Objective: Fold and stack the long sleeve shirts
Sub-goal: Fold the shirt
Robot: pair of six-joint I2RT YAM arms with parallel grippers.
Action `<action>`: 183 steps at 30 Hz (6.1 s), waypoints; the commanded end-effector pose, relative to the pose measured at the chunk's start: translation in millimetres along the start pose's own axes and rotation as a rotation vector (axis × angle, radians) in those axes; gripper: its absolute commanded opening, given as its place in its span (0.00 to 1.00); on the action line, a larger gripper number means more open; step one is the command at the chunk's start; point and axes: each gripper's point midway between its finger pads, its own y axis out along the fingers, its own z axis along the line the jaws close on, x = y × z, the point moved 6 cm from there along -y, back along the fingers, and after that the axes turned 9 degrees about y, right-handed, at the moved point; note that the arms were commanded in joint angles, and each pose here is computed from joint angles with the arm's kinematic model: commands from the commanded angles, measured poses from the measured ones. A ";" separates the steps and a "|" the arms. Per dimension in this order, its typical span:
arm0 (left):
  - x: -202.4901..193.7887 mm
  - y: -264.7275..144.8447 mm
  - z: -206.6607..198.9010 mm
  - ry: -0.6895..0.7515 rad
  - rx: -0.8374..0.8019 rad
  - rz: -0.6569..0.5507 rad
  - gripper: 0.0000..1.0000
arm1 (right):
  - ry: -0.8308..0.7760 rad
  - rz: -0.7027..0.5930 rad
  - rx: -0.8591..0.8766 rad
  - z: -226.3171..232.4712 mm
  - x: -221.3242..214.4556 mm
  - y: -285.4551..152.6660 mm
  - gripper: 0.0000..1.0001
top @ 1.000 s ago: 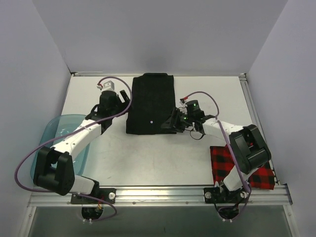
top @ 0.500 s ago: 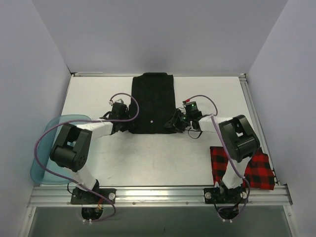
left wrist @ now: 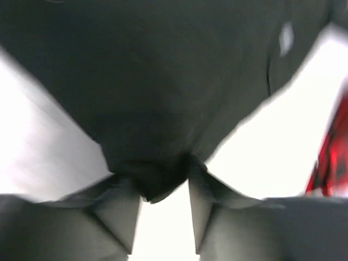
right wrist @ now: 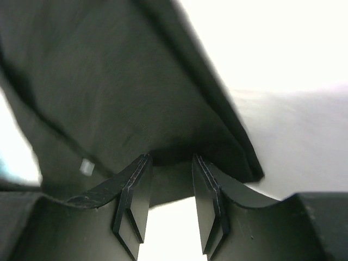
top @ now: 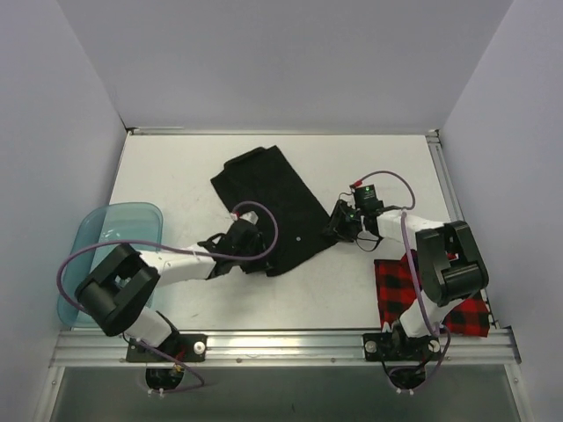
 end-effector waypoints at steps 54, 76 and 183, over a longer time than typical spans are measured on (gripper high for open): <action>61.8 -2.2 15.0 0.087 0.195 -0.078 0.26 | -0.117 0.095 0.168 9.9 -99.2 -9.0 0.41; 73.2 -20.5 -1.9 0.152 0.168 -0.102 0.25 | -0.110 0.119 0.136 4.4 -102.0 -5.7 0.41; -38.9 8.3 23.0 -0.008 0.020 -0.092 0.16 | 0.066 -0.044 0.398 38.7 25.9 23.4 0.43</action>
